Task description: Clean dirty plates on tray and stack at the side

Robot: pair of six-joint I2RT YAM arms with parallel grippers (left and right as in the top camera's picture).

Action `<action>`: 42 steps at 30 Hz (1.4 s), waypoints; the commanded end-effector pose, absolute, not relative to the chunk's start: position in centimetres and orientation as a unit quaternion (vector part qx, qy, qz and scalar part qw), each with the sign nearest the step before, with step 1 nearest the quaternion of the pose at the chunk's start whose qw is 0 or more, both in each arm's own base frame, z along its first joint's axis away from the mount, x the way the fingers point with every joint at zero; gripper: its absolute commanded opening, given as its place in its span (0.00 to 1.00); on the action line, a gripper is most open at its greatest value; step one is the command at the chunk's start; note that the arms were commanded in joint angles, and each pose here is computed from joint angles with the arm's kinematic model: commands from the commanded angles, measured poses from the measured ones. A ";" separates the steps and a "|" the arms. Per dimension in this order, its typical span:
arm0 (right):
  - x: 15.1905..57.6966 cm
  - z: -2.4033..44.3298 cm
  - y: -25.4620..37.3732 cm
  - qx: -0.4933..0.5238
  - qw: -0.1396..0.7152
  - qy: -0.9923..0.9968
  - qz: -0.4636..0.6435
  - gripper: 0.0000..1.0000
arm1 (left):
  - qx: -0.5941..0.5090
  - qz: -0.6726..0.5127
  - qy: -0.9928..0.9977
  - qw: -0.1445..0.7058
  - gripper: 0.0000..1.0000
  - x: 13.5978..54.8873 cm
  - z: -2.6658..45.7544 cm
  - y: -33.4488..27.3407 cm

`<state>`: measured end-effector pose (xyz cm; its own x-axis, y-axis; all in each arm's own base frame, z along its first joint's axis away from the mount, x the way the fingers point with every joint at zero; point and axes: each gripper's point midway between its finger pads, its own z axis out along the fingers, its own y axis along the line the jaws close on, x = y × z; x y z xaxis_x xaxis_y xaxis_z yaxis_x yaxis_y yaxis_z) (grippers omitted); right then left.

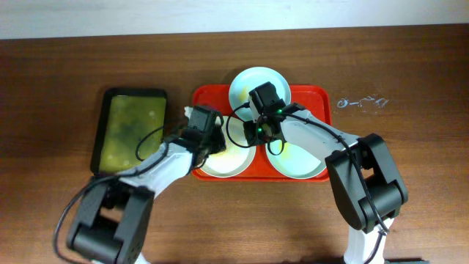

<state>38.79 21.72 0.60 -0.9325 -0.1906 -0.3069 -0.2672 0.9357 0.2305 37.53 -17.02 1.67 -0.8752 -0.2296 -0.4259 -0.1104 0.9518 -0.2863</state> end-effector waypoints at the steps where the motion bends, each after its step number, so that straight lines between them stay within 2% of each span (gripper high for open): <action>1: 38.6 -0.5 21.1 -0.110 0.129 0.978 0.123 0.17 | -0.114 -0.043 0.964 0.236 0.00 37.8 -1.0 -13.6; 3: 38.6 -0.5 21.1 -0.110 0.129 0.978 0.123 0.17 | -0.073 0.086 0.959 0.259 0.00 37.8 -0.6 -9.5; 5: 38.6 -0.5 21.1 -0.110 0.129 0.978 0.123 0.17 | -0.079 0.133 0.948 0.279 0.00 37.6 2.1 -7.6; 6: 38.6 -0.5 21.1 -0.110 0.130 0.978 0.123 0.17 | -0.083 0.116 0.944 0.296 0.00 37.7 3.9 -7.9; 7: 38.6 -0.5 21.1 -0.110 0.130 0.978 0.123 0.17 | -0.077 0.039 0.946 0.312 0.00 37.9 6.4 -10.2; 9: 38.7 -0.5 21.2 -0.110 0.131 0.977 0.124 0.17 | -0.080 -0.118 0.950 0.278 0.00 36.8 7.7 -15.2; 11: 38.7 -0.5 21.1 -0.110 0.131 0.978 0.123 0.17 | -0.111 -0.166 0.953 0.229 0.00 35.6 6.1 -17.7; 14: 38.6 -0.5 21.1 -0.110 0.129 0.978 0.123 0.17 | -0.074 -0.146 0.970 0.177 0.00 33.7 0.8 -20.5; 17: 38.6 -0.5 21.1 -0.110 0.129 0.978 0.123 0.17 | -0.081 -0.091 0.981 0.153 0.00 32.8 -1.9 -18.7; 20: 38.6 -0.5 21.1 -0.110 0.129 0.978 0.123 0.17 | -0.097 -0.015 0.979 0.177 0.00 33.2 -1.4 -15.3; 24: 38.6 -0.5 21.1 -0.112 0.130 0.978 0.123 0.17 | -0.134 0.165 0.947 0.240 0.00 33.0 3.8 -6.7; 27: 38.7 -0.5 21.2 -0.112 0.132 0.977 0.123 0.04 | -0.159 0.135 0.926 0.315 0.00 33.8 9.5 -6.3; 28: 38.9 0.0 21.3 -0.112 0.136 0.976 0.125 0.04 | -0.165 0.104 0.923 0.331 0.00 33.8 11.1 -6.9; 30: 39.3 2.7 21.9 -0.120 0.166 0.969 0.135 0.04 | -0.180 0.042 0.920 0.347 0.00 33.4 13.9 -7.1; 32: 39.5 7.0 22.5 -0.154 0.221 0.956 0.117 0.04 | -0.214 0.027 0.917 0.335 0.00 32.6 14.8 -4.7; 35: 39.5 19.0 20.1 -0.195 0.406 0.883 -0.130 0.04 | -0.297 0.074 0.912 0.272 0.00 29.9 13.5 2.0; 37: 38.3 24.3 19.8 -0.231 0.461 0.812 -0.271 0.04 | -0.309 0.079 0.912 0.258 0.00 29.3 13.2 2.8; 39: 37.0 27.1 20.7 -0.303 0.455 0.744 -0.385 0.04 | -0.309 0.082 0.914 0.252 0.00 29.0 13.1 2.9; 42: 35.7 31.0 23.0 -0.351 0.455 0.669 -0.471 0.04 | -0.306 0.091 0.919 0.231 0.00 28.0 12.6 3.0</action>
